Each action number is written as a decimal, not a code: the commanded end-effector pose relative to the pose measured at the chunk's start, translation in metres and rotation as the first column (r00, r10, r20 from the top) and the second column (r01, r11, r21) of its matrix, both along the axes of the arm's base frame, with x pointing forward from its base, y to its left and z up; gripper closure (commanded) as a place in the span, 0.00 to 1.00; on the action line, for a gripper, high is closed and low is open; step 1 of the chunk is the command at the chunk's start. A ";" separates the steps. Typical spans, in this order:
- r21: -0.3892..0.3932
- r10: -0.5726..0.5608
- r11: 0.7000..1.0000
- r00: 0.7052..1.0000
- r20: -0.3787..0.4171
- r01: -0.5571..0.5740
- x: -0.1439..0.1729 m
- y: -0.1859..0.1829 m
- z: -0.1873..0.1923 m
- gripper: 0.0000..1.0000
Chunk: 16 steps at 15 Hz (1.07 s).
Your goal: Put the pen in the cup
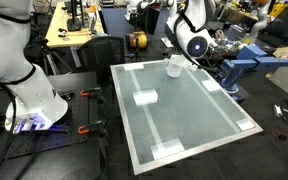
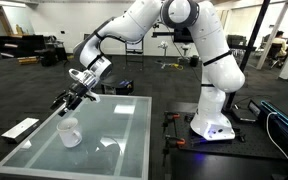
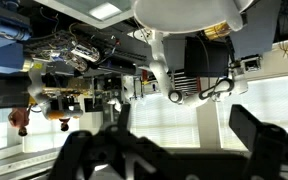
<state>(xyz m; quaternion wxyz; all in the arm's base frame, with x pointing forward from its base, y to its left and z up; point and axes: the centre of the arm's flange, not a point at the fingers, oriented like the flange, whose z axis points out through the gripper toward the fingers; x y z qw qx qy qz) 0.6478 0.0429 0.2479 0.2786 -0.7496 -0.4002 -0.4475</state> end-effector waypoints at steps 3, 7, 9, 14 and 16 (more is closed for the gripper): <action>-0.049 -0.009 0.999 0.996 0.094 0.013 -0.038 -0.006 0.040 0.00; -0.065 -0.002 0.998 0.993 0.121 0.010 -0.060 -0.017 0.061 0.00; -0.074 0.005 0.997 0.991 0.133 0.005 -0.073 -0.026 0.070 0.00; -0.065 0.004 0.998 0.993 0.118 0.004 -0.064 -0.027 0.068 0.00; -0.065 0.004 0.998 0.993 0.117 0.004 -0.066 -0.027 0.068 0.00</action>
